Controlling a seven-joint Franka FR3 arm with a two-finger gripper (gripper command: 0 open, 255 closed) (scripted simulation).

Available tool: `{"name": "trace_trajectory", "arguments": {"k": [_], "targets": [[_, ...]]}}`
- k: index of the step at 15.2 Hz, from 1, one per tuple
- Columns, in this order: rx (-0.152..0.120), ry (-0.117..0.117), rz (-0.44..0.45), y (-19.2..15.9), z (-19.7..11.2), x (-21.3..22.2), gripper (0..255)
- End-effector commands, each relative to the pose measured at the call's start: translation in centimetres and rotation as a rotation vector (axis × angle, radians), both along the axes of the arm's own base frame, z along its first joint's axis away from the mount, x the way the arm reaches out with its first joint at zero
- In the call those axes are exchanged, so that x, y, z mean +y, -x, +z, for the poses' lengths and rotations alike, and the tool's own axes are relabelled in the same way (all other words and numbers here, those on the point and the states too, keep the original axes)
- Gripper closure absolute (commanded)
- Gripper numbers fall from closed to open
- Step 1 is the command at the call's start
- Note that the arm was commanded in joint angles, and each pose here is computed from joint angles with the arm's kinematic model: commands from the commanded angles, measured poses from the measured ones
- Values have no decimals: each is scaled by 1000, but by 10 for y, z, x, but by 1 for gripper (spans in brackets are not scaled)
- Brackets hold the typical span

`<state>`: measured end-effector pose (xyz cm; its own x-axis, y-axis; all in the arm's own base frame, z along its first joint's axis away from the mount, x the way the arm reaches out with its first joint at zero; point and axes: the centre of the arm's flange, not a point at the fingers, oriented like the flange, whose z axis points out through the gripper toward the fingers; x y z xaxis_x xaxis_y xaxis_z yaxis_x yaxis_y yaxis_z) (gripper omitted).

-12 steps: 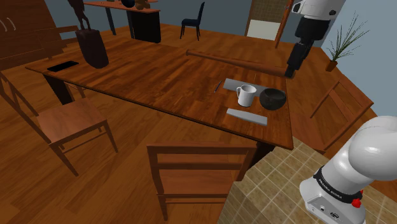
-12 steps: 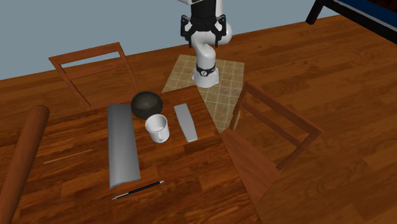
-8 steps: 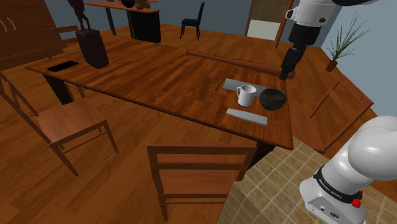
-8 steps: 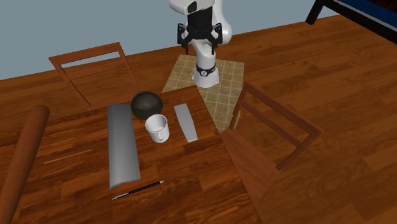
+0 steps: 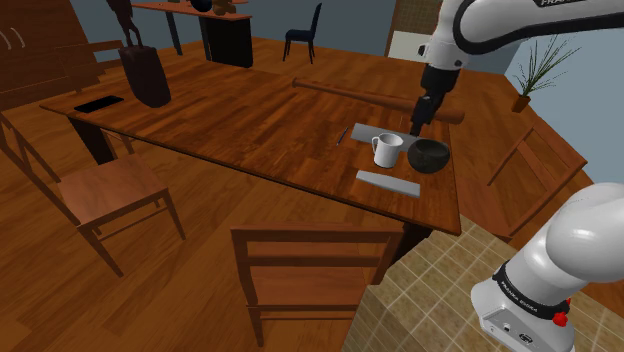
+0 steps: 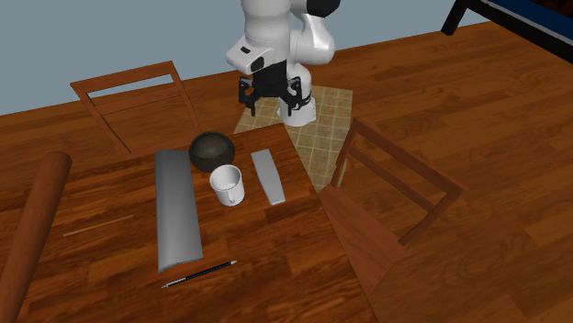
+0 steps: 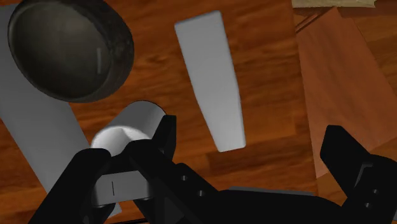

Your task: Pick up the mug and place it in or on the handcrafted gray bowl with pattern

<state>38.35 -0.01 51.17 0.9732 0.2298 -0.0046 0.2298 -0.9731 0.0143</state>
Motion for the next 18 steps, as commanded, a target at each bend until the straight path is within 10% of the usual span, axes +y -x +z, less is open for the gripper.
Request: {"name": "trace_trajectory", "arguments": {"k": [1,18], "targets": [[-4,7,6,-17,-20,-11,0],[-21,45,42,-125,-146,-58,0]]}}
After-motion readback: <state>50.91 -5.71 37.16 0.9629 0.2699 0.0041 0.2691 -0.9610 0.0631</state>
